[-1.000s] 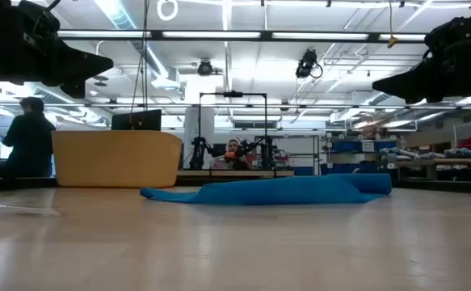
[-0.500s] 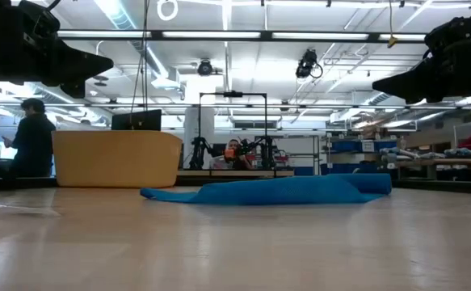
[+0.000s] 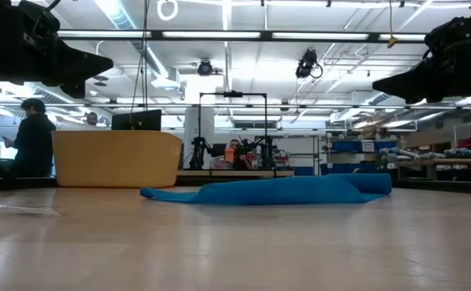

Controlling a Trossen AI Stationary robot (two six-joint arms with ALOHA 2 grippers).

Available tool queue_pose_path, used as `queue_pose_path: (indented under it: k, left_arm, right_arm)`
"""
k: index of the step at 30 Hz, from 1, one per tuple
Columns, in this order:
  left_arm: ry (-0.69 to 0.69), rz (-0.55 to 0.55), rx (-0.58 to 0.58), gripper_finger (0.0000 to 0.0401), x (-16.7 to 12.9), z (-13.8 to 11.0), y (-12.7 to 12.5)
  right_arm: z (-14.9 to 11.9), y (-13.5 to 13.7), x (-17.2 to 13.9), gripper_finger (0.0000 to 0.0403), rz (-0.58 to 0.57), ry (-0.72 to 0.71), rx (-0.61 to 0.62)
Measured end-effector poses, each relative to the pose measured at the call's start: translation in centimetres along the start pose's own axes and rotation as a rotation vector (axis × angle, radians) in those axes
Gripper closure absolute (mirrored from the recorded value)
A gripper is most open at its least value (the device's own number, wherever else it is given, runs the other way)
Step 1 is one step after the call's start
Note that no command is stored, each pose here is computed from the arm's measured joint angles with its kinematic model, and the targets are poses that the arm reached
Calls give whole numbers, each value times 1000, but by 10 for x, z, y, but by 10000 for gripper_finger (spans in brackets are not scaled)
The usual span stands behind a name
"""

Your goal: Roll bandage

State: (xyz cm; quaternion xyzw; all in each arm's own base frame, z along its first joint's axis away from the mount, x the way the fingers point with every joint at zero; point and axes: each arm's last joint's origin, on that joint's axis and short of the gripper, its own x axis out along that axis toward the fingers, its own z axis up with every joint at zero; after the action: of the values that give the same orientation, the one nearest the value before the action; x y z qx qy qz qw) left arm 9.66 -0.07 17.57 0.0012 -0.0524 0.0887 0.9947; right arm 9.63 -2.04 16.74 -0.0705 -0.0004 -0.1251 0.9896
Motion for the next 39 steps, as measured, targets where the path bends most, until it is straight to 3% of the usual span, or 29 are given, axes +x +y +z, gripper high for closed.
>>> queue_pose_path:
  k: [31, 39]
  left_arm:
    - [0, 0, 0, 388, 0, 0, 0]
    - [0, 0, 0, 388, 0, 0, 0]
  right_arm:
    - [0, 0, 0, 397, -2, -2, 0]
    - [14, -2, -1, 395, -17, -145, 78]
